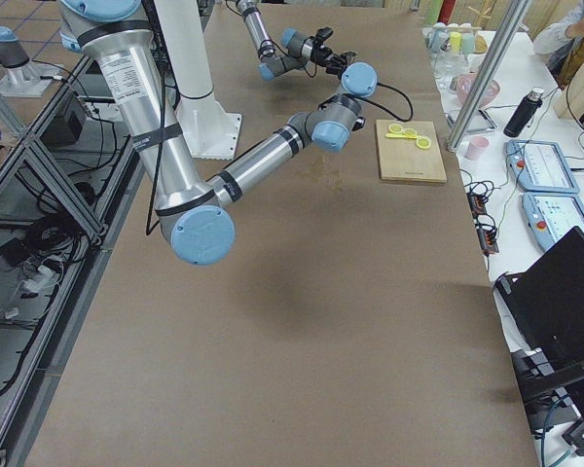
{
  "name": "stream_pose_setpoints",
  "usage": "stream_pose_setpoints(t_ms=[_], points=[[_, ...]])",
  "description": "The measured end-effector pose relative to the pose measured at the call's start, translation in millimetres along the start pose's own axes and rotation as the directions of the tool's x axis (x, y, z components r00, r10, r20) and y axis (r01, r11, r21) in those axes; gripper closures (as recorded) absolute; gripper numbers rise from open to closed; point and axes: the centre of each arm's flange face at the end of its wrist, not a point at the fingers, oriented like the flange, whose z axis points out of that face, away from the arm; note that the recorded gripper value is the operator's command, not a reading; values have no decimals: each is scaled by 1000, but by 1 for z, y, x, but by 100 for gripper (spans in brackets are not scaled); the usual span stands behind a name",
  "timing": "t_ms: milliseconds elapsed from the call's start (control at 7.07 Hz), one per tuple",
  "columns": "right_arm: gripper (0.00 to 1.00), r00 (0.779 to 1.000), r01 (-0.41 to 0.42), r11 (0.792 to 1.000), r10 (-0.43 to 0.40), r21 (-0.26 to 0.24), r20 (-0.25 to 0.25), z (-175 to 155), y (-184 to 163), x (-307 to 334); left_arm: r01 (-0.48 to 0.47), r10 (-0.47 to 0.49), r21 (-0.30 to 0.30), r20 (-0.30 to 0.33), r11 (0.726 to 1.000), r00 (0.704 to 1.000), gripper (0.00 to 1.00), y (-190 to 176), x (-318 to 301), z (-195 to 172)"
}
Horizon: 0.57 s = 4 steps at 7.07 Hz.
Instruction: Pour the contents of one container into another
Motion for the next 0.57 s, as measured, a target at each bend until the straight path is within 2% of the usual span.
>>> stream_pose_setpoints(t_ms=[283, 566], points=[[100, 999, 5, 999, -4, 39, -34, -1, 43, 22, 4, -4, 3, 37, 1000, 999, 100, 12, 9, -10], [100, 998, 22, 997, -17, 72, -67, -1, 108, 37, 4, -4, 8, 69, 1000, 998, 100, 17, 14, -15]])
